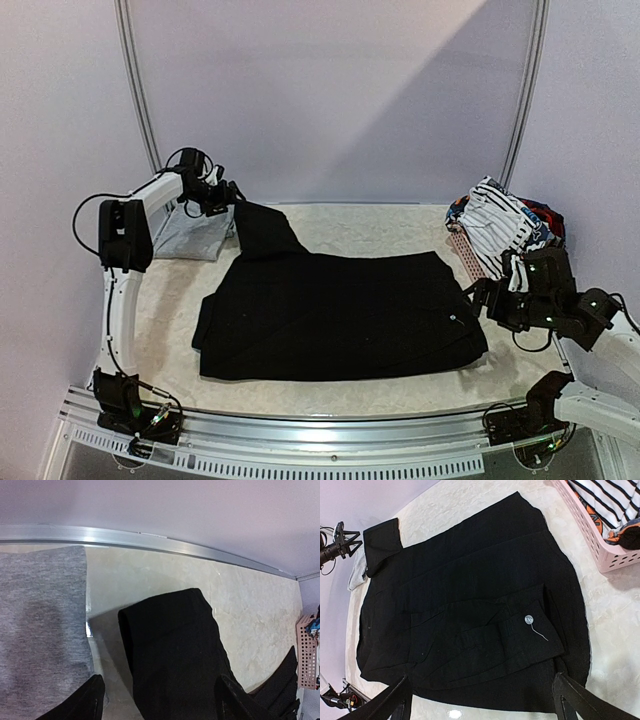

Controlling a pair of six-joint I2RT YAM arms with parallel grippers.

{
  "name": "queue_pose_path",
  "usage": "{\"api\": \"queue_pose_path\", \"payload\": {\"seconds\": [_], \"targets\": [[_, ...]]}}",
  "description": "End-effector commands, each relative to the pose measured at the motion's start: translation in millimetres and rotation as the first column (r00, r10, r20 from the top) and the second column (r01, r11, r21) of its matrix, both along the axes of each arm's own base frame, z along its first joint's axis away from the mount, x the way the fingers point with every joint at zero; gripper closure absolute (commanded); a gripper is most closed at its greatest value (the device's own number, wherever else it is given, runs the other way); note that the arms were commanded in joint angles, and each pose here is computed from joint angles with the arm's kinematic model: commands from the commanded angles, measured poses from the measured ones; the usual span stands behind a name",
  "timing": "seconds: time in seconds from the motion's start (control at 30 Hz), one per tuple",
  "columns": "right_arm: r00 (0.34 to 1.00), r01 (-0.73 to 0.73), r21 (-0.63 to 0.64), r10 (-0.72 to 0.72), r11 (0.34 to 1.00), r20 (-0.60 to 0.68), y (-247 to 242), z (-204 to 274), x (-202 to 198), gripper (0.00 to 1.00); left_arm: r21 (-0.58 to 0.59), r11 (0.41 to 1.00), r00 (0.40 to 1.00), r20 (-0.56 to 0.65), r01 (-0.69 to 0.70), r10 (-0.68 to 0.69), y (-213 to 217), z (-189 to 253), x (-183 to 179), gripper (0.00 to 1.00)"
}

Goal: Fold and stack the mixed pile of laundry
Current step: Pick up the 1/3-folded shirt from the center of the board.

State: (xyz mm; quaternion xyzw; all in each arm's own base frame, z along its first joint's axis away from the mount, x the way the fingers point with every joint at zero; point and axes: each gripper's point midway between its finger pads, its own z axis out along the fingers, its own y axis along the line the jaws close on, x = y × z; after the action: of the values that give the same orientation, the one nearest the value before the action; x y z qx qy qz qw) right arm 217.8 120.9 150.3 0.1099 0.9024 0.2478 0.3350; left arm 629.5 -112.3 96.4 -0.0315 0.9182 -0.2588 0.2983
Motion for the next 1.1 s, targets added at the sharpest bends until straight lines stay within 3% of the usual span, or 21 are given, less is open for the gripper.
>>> {"api": "queue_pose_path", "payload": {"seconds": [0.0, 0.13, 0.4, 0.5, 0.63, 0.7, 0.8, 0.87, 0.93, 1.07], "targets": [[1.0, -0.004, -0.015, 0.004, 1.0, -0.031, -3, -9, -7, 0.02, -0.08, 0.996, 0.999, -0.021, 0.041, -0.043, -10, -8, 0, 0.25], [0.999, -0.001, -0.017, 0.001, 1.0, -0.037, -3, -10, -8, 0.02, -0.152, 0.984, 0.996, 0.0, 0.091, -0.092, -28, -2, 0, 0.33], [0.999, 0.005, -0.014, -0.005, 1.0, -0.035, -5, -9, -10, 0.02, -0.149, 0.983, 0.994, -0.008, 0.104, -0.106, -38, -4, -3, 0.46], [0.999, 0.004, -0.013, -0.005, 1.0, -0.034, -6, -10, -12, 0.02, -0.157, 0.982, 0.994, -0.007, 0.107, -0.11, -42, -6, -2, 0.59], [0.999, 0.004, -0.008, -0.004, 1.0, -0.036, -6, -10, -14, 0.02, -0.152, 0.982, 0.994, -0.011, 0.109, -0.112, -48, -12, -1, 0.66], [0.999, 0.0, -0.006, 0.0, 1.0, -0.039, -6, -11, -15, 0.02, -0.139, 0.985, 0.994, -0.012, 0.106, -0.109, -48, -15, 0, 0.63], [0.999, -0.001, 0.0, 0.001, 1.0, -0.039, -6, -13, -17, 0.02, -0.109, 0.99, 0.996, -0.015, 0.086, -0.088, -42, -19, 3, 0.48], [0.999, -0.004, 0.005, 0.004, 1.0, -0.037, -6, -14, -17, 0.02, -0.104, 0.991, 0.997, -0.011, 0.08, -0.081, -41, -21, 6, 0.49], [0.999, -0.005, 0.01, 0.006, 1.0, -0.035, -5, -13, -17, 0.02, -0.109, 0.991, 0.997, -0.01, 0.081, -0.082, -41, -22, 8, 0.56], [1.0, -0.008, 0.009, 0.008, 1.0, -0.029, -4, -12, -14, 0.02, -0.122, 0.989, 0.996, -0.003, 0.087, -0.088, -44, -23, 12, 0.91]]}}
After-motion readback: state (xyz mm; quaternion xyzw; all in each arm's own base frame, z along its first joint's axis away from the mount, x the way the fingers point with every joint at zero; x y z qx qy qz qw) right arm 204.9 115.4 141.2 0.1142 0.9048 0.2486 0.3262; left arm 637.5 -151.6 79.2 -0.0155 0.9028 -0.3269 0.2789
